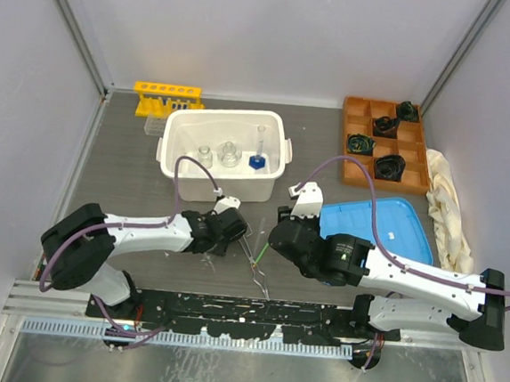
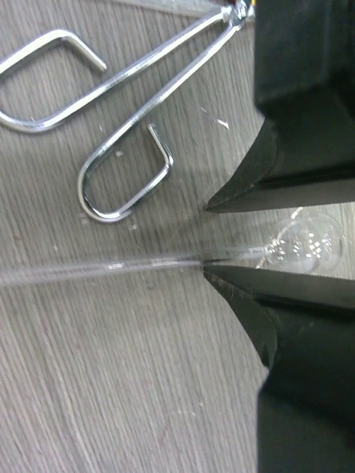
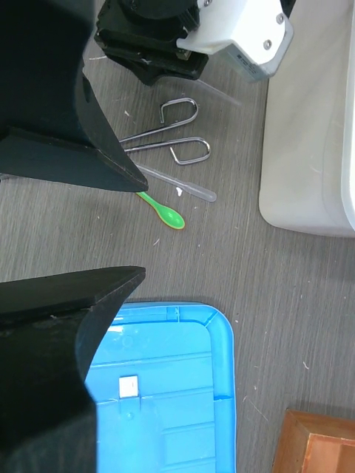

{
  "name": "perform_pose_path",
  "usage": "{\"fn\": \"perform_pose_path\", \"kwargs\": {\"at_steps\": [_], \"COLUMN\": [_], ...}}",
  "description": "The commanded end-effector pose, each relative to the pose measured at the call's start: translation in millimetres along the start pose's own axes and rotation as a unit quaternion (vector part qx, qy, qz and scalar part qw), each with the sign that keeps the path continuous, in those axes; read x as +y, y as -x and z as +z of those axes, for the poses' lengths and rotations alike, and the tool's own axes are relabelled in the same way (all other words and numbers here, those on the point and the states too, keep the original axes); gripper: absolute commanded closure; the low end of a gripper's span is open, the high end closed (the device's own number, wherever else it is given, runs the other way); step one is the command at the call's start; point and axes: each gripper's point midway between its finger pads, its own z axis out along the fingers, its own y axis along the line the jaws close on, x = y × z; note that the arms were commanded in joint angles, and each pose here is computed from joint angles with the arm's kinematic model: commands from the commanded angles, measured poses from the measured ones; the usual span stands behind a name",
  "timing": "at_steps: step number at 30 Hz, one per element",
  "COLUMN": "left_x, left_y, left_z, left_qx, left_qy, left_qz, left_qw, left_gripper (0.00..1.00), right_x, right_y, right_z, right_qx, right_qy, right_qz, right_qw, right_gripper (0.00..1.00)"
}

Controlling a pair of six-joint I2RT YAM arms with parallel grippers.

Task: Organize the chemistry lab equipment
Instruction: Pick up the chemistry item at the center of the board.

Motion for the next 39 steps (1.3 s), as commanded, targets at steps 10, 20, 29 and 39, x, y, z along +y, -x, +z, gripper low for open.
{"fn": "perform_pose_path", "kwargs": {"at_steps": [10,20,29,39], "left_x": [-19,-16,-29,-50], "left_y": [3,22,56,87], "left_z": [-5,-57,-118,-194], "left_qx": [0.000,-0.063,-0.184,-0.263], "left_qy": [-0.054,-0.127,-0.280,-0.436], "left_qz": [-0.021,-0.099,-0.185,-0.201], "left_qw": [0.998,0.985,0.924,0.837], "left_gripper": [0.89,0.94,0.94,0.97], "right_x": [1,15,77,130], "right_y": [9,7,6,19], "right_z": [-3,-11,-41,-45], "right_qx": [-0.020,-0.015,-0.029,-0.038], "right_qy": [0.006,0.068,0.296,0.373], "right_qz": [0.022,0.069,0.165,0.143], "right_qw": [1.000,0.995,0.940,0.916], "right_gripper": [0.49,0.48,0.45,0.47]}}
